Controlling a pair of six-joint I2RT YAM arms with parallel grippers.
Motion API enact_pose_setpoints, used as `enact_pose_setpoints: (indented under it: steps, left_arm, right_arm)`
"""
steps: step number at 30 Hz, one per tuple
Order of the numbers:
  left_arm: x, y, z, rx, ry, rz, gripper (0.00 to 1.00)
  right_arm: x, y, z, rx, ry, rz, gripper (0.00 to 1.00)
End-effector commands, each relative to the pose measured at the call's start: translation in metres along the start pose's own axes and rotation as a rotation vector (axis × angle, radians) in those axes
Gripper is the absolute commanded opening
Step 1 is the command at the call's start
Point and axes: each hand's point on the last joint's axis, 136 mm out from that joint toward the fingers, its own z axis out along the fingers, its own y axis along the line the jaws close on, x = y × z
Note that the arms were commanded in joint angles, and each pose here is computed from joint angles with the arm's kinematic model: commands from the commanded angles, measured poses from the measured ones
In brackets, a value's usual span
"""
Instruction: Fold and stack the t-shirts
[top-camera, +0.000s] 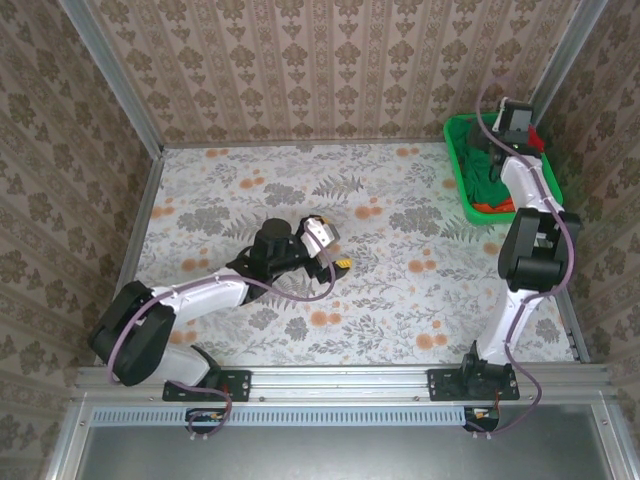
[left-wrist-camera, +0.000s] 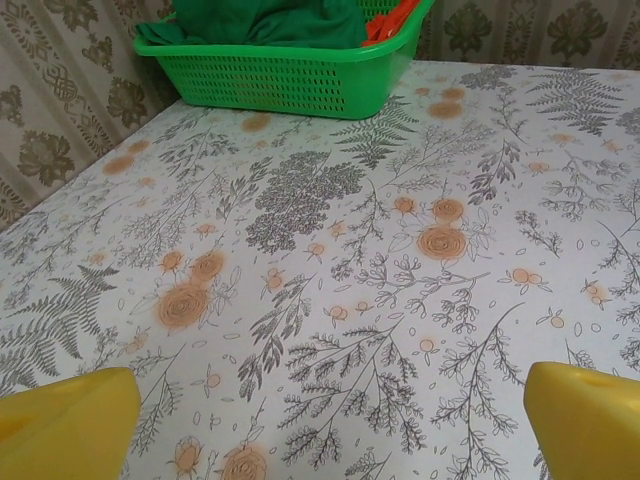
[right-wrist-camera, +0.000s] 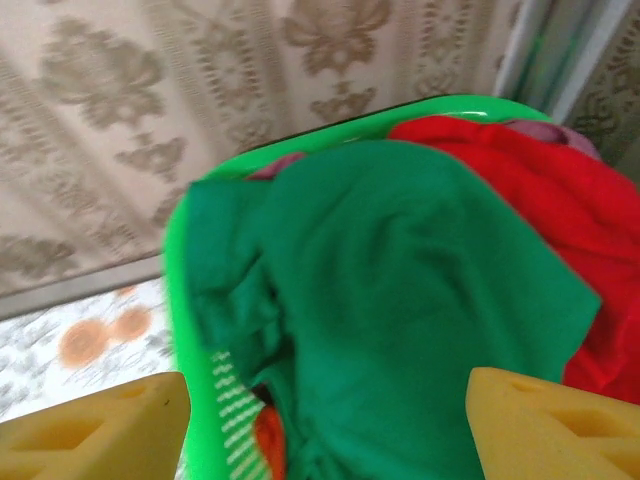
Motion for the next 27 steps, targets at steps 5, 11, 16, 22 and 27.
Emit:
enact_pose_setpoints:
  steps: [5,11,16,22,27]
  left_arm:
    - [-0.029,-0.004,0.008,0.03,-0.099,-0.013,1.0]
    - [-0.03,-0.006,0.009,0.032,-0.098,-0.011,1.0]
    - [-0.03,-0.007,0.008,0.032,-0.098,-0.005,1.0]
    - [-0.037,-0.006,0.006,0.027,-0.128,-0.007,1.0]
    - [-0.04,-0.006,0.004,0.026,-0.146,-0.014,1.0]
  right_arm:
    - [0.016,-0.007,0.038,0.007,0.118,0.072,0.54]
    - [-0.006,0.003,0.018,-0.034,0.073,0.097,0.0]
    - [-0.034,0.025,-0.026,-0.101,-0.009,0.071,0.0]
    - [-0.068,0.043,-0.094,-0.109,-0.171,0.027,0.0]
    - [-0.095,0.052,-0.144,-0.144,-0.283,0.038,0.0]
